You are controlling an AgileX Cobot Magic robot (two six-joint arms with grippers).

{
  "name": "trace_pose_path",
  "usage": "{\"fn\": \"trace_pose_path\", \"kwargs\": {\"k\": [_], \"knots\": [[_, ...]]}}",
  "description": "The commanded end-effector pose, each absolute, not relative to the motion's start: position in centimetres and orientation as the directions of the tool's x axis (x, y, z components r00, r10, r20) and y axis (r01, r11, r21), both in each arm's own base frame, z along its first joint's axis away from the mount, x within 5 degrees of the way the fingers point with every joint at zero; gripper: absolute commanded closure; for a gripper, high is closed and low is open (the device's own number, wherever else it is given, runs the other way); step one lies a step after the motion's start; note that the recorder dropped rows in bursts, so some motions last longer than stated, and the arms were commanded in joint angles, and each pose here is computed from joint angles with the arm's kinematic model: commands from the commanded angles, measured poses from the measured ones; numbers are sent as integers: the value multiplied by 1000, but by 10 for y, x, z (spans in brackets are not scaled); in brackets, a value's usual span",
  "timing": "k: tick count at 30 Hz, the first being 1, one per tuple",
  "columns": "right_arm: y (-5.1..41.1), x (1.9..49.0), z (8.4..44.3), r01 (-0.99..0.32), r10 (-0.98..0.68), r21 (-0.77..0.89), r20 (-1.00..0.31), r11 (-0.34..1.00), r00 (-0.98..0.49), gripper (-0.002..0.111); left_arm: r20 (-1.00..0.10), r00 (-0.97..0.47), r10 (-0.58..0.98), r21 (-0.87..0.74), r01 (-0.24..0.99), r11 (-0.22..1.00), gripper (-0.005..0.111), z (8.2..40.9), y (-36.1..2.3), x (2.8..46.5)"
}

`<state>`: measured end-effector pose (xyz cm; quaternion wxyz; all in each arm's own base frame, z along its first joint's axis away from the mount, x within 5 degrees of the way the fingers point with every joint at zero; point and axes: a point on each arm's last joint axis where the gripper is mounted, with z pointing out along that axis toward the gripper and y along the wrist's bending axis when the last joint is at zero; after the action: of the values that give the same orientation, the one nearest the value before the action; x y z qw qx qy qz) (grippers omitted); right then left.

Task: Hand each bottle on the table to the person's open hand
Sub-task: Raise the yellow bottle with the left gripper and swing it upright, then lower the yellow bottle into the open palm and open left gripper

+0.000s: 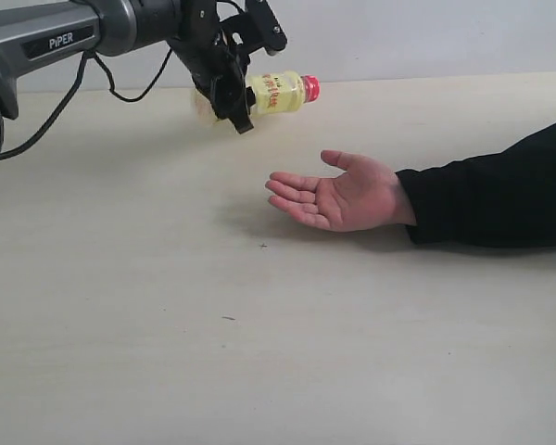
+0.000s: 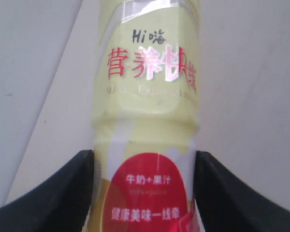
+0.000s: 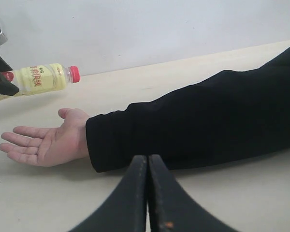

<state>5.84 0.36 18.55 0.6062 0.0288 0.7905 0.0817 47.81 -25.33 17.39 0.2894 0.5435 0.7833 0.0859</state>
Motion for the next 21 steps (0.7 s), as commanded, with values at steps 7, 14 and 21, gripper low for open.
{"fn": "trace_pose_path", "kwargs": {"k": [7,14,21], "knots": [[4,59,185,-52,145,163,-954,985,-262,108,-354,-401,845,360,775,519,107,222,-263,445],[4,59,185,-52,145,163,-954,985,-262,108,-332,-466,820,294,775,560,107,240,-289,411],[4,59,185,-52,145,163,-954,985,-262,108,-270,-583,766,210,741,638,107,237,-321,372]]}}
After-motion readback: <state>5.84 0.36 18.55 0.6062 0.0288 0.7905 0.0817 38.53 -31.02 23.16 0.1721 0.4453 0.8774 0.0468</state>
